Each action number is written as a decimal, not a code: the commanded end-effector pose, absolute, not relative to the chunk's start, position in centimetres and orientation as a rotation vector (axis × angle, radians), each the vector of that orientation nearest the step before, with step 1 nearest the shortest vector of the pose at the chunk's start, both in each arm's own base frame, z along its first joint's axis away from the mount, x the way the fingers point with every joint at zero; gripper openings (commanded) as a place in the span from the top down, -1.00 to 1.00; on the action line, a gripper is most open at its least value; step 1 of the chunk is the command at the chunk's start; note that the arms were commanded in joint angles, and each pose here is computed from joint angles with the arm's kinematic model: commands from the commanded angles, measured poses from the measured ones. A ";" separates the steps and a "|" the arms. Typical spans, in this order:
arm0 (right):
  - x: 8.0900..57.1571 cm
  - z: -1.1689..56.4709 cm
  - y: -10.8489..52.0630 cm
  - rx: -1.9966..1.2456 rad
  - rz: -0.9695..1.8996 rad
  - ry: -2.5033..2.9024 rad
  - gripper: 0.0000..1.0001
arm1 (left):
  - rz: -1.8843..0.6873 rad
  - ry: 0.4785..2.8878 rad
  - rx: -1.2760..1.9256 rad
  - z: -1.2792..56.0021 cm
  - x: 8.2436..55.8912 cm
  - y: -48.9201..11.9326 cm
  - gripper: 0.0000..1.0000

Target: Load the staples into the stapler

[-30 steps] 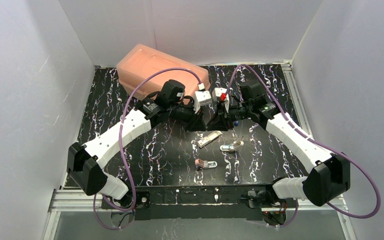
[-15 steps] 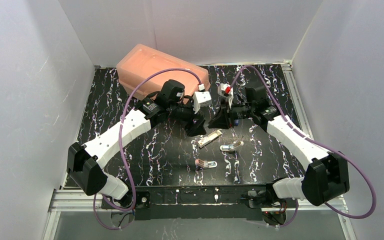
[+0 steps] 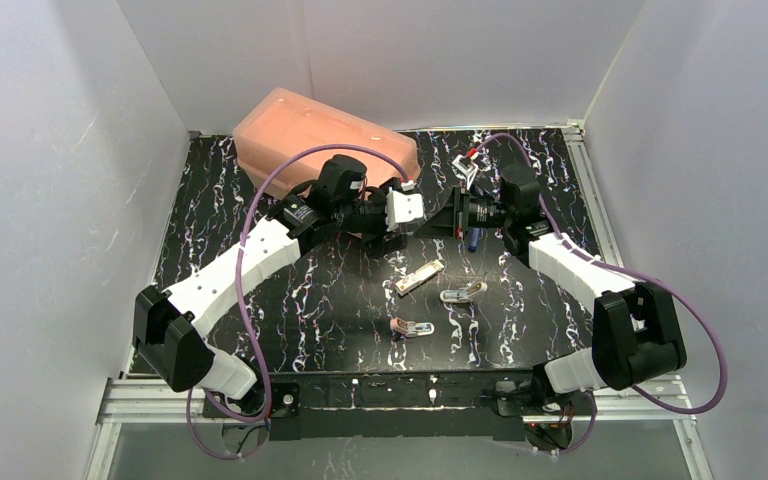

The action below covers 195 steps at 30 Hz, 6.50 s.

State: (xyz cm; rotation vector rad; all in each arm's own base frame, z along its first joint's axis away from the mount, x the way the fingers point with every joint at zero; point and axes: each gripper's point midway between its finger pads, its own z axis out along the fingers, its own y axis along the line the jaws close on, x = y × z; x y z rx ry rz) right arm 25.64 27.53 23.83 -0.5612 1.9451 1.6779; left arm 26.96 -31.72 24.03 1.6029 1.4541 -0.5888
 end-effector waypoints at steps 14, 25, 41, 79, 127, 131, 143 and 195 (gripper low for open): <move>26.6 25.0 27.3 -0.406 1.757 1.954 0.84 | -0.528 1.344 1.614 25.5 27.8 -32.8 0.24; 26.8 25.0 27.0 -0.387 1.752 1.952 0.86 | -0.518 1.352 1.619 25.1 27.8 -33.7 0.35; 27.1 24.9 26.6 -0.361 1.741 1.950 0.87 | -0.508 1.363 1.606 25.2 28.2 -33.9 0.68; 24.1 29.1 24.1 -1.116 1.280 1.568 -0.08 | -1.180 1.751 1.360 24.7 20.0 -32.6 1.00; 19.2 27.4 24.9 -1.786 0.697 1.230 0.10 | -2.241 2.301 0.807 26.9 19.1 -34.7 1.00; 18.9 27.4 24.9 -1.783 0.716 1.227 0.14 | -2.239 2.307 0.799 26.8 19.2 -34.8 1.00; 18.4 27.1 25.2 -1.790 0.745 1.220 0.25 | -2.240 2.314 0.791 26.7 19.3 -34.9 1.00; 16.1 9.2 25.6 -1.700 0.674 1.829 0.75 | -0.834 2.037 0.944 26.9 27.6 -22.4 -0.80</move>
